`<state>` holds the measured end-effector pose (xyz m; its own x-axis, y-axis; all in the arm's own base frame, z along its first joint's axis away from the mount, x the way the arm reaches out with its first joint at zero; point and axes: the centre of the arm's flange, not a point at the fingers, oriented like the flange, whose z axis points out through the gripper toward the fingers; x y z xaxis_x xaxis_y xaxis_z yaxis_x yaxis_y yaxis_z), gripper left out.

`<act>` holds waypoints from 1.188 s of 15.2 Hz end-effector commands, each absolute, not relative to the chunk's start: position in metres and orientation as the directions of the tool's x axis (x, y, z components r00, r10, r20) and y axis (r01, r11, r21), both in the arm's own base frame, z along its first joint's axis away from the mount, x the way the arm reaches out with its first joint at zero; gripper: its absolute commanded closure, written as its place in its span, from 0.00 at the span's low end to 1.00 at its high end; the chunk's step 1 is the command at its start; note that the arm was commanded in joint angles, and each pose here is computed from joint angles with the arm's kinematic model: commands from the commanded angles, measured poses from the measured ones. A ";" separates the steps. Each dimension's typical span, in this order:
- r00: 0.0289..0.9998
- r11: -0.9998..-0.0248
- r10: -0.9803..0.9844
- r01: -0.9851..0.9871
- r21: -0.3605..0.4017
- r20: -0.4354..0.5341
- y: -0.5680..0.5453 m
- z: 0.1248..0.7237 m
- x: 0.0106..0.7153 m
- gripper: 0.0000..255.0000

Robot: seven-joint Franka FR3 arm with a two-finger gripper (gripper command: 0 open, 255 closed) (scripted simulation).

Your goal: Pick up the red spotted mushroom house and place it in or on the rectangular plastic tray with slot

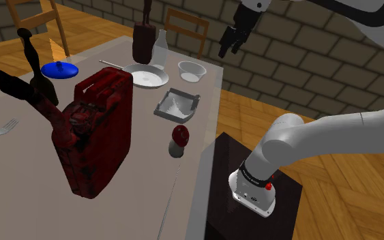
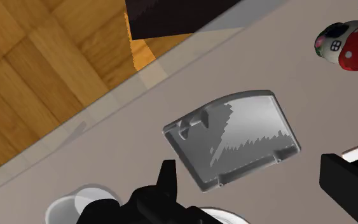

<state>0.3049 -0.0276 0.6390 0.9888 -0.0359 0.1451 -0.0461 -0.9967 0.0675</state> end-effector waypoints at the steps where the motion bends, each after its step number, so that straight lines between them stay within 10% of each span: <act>1: 0.989 -0.997 -0.036 -0.046 0.068 0.145 -0.028 0.639 0.305 0.00; 18: 0.985 -0.992 -0.128 -0.126 0.025 -0.112 0.120 0.481 0.326 0.00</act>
<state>0.3255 0.1070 0.4908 0.9879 -0.1217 -0.0958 -0.1196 -0.9924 0.0273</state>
